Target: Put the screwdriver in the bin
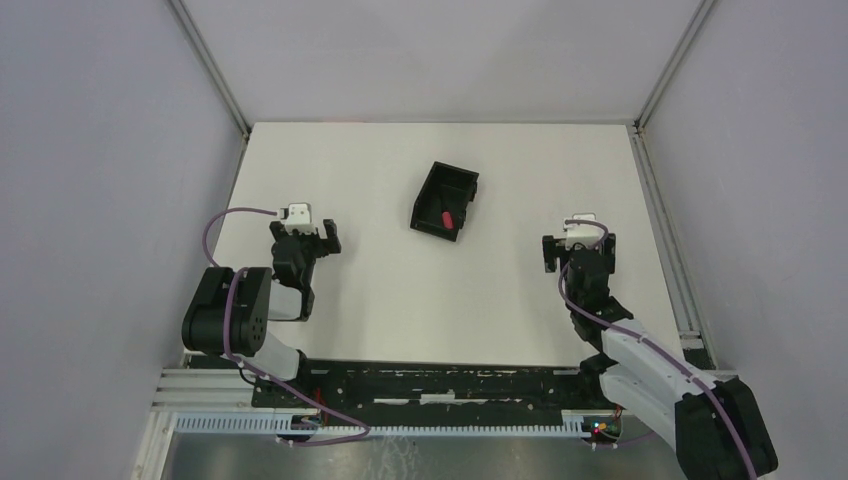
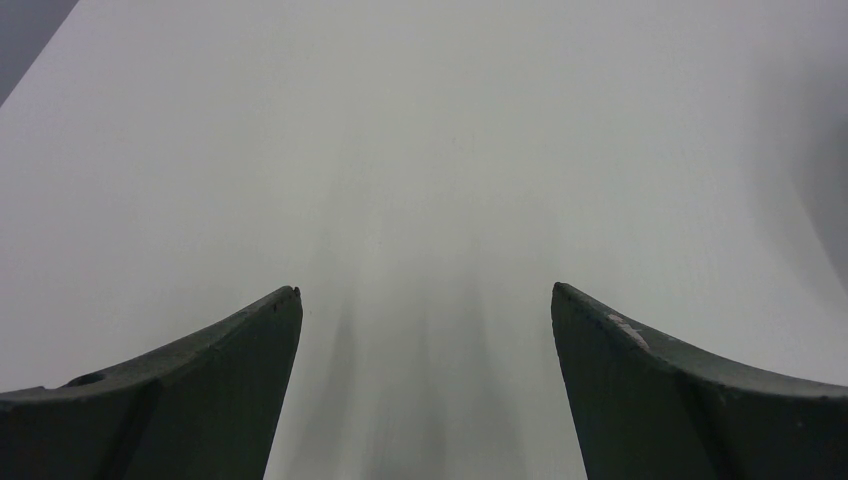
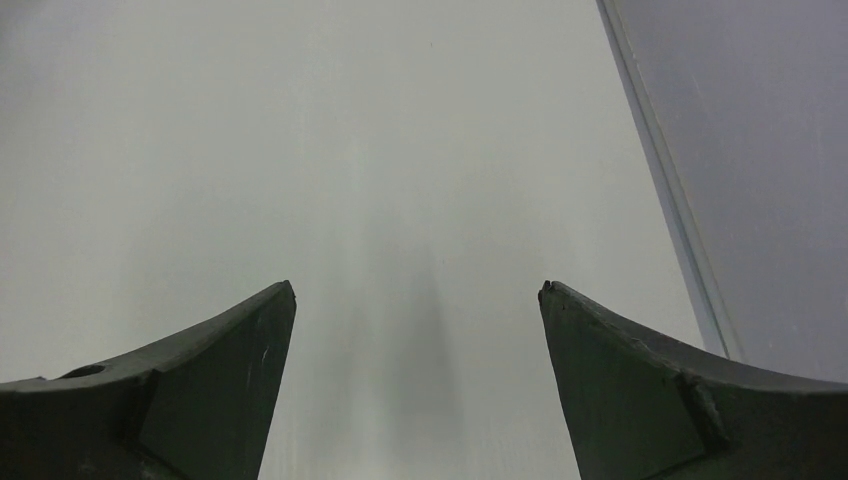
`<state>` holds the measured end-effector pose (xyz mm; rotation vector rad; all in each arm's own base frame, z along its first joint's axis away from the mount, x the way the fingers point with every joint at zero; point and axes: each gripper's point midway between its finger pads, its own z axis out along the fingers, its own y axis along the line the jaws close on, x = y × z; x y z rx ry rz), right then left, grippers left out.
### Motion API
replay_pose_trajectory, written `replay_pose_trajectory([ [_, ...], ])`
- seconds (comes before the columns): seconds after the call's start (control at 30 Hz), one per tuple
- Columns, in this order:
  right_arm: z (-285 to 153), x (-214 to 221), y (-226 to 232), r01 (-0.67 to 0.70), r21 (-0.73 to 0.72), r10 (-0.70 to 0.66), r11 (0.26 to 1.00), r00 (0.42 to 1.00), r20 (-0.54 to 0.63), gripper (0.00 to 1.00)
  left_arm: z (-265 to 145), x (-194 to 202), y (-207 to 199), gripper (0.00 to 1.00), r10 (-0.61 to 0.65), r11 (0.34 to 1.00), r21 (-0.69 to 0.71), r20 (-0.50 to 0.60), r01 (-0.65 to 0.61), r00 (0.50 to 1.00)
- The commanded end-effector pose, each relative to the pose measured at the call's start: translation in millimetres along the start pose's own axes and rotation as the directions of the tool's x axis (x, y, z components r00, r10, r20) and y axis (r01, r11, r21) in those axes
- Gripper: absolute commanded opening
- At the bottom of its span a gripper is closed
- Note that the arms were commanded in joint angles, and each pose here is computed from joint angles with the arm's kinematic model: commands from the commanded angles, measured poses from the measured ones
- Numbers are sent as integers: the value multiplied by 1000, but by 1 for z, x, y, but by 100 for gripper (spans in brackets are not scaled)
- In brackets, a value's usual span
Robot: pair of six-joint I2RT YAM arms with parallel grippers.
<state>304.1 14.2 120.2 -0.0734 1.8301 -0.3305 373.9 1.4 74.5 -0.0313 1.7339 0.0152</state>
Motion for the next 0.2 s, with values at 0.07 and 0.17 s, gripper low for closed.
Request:
replay_pose_trajectory([
  [0.07, -1, 12, -4, -90, 21, 89, 996, 996, 30, 98, 4, -14, -1, 100, -17, 1000, 6, 46, 17, 999],
  [0.17, 0, 11, -2, -112, 20, 112, 994, 994, 18, 98, 3, -15, -1, 100, -17, 1000, 6, 48, 17, 999],
])
